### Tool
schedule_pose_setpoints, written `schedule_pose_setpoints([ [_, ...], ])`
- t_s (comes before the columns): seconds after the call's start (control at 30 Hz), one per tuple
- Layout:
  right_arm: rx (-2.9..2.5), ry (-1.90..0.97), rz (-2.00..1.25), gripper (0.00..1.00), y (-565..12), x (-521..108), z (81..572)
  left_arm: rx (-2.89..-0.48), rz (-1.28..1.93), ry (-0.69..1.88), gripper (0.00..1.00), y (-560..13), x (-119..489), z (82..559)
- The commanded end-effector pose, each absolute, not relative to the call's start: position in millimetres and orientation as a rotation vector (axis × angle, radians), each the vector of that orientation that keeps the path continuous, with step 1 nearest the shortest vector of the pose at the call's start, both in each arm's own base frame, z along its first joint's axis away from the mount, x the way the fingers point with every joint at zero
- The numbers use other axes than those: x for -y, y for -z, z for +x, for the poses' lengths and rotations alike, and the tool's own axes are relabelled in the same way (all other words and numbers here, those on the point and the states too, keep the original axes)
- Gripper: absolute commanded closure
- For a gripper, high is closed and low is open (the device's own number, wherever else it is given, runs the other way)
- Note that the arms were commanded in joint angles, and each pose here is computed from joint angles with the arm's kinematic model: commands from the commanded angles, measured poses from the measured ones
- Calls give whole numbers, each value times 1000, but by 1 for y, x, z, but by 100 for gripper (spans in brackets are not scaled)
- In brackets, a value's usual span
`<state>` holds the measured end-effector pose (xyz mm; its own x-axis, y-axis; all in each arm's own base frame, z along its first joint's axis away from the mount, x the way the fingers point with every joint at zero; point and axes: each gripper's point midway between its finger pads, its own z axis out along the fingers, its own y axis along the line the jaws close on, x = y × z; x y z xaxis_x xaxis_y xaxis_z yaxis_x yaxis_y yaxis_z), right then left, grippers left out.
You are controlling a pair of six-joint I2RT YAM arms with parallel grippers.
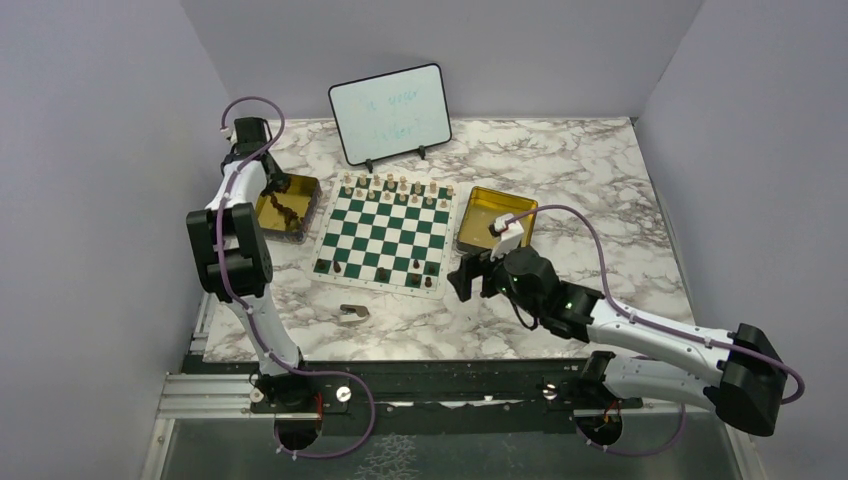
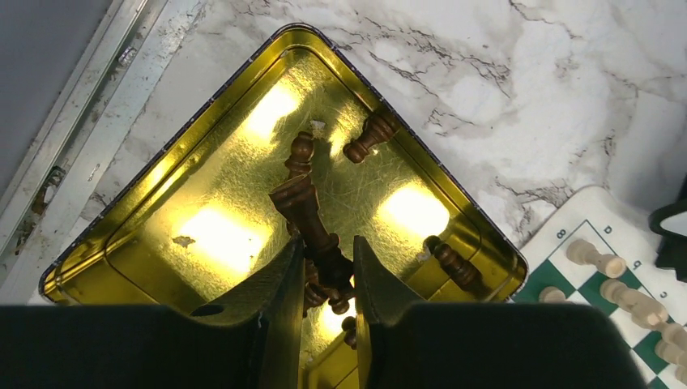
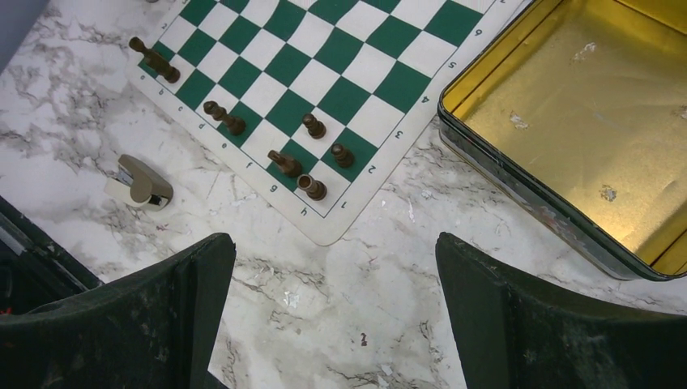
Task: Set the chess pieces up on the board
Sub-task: Pick up the chess piece from the storage box, then place the chess piece on the chessboard.
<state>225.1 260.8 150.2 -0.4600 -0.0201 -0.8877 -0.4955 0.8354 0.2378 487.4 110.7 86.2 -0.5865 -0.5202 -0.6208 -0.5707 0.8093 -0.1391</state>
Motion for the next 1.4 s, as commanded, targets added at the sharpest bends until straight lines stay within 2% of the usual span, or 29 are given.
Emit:
schedule_pose_setpoints([
  [0.0,-1940,-621,-321,0,-174,-260,226,-2274,-801,-22,81,-117,-101,479],
  [0.23,-1958,-611,-220,0,-177,-249,226,-2240,-796,125,81,-143,-78,464],
  [0.5,-1955,-657,-242,1,-180,-253,221,-2250,-748,408,81,-154,-33,442],
  [0.93,-1849,-680,-239,13,-219,-268,236,-2208,-650,844,81,-182,38,401],
  [1.37,-1766,-770,-252,23,-250,-334,271,-2120,-603,1142,81,-211,99,358],
])
